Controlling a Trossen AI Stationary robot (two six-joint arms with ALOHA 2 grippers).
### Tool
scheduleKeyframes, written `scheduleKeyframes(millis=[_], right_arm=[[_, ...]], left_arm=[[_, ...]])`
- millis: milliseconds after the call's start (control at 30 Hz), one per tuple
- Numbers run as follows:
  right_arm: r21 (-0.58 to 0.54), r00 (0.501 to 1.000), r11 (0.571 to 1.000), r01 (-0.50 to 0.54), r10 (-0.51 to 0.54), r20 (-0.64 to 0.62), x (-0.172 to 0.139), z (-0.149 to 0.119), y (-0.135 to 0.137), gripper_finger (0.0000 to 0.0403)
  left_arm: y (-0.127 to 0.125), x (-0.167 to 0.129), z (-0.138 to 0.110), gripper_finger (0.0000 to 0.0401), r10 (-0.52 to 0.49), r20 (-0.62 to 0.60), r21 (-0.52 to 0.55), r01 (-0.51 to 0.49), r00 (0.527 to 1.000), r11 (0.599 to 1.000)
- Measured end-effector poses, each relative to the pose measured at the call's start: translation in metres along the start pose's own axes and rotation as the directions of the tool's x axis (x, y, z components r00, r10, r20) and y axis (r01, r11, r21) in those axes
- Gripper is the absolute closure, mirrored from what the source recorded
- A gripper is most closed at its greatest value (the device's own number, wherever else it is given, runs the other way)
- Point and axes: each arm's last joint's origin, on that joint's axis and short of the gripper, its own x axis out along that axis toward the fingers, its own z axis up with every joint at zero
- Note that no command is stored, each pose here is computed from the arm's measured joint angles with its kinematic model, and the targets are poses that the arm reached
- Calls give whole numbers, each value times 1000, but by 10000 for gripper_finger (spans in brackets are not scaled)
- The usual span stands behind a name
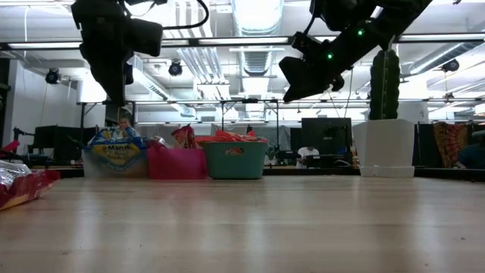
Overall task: Sort Maruchan noodles
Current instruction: Put the red noodle pack into the red bin
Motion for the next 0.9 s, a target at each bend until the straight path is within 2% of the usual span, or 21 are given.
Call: scheduleKeyframes(millis=[233, 400, 633, 767, 900], right_arm=[[-8, 1000, 1000, -1, 0, 0, 0, 0, 0, 390], [-14, 1000, 1000, -2, 2, 0, 0, 0, 0, 390], [-37, 1000, 999, -5, 5, 2, 0, 1, 0, 390], [-43, 1000, 999, -11, 12, 26, -1, 9, 1, 390], [-44, 999, 999, -12, 14, 41, -1, 15, 1, 390]], left_arm=[[-10, 1, -7, 318, -4, -22, -37, 4, 1000, 999], [-25, 7, -22, 280, -14, -63, -34, 12, 998, 999], [-42, 19, -49, 232, -23, -145, -178, -3, 989, 984], [-52, 21, -60, 222, -42, -167, -217, 5, 985, 976], [-62, 24, -68, 221, -76, -140, -241, 40, 987, 970]])
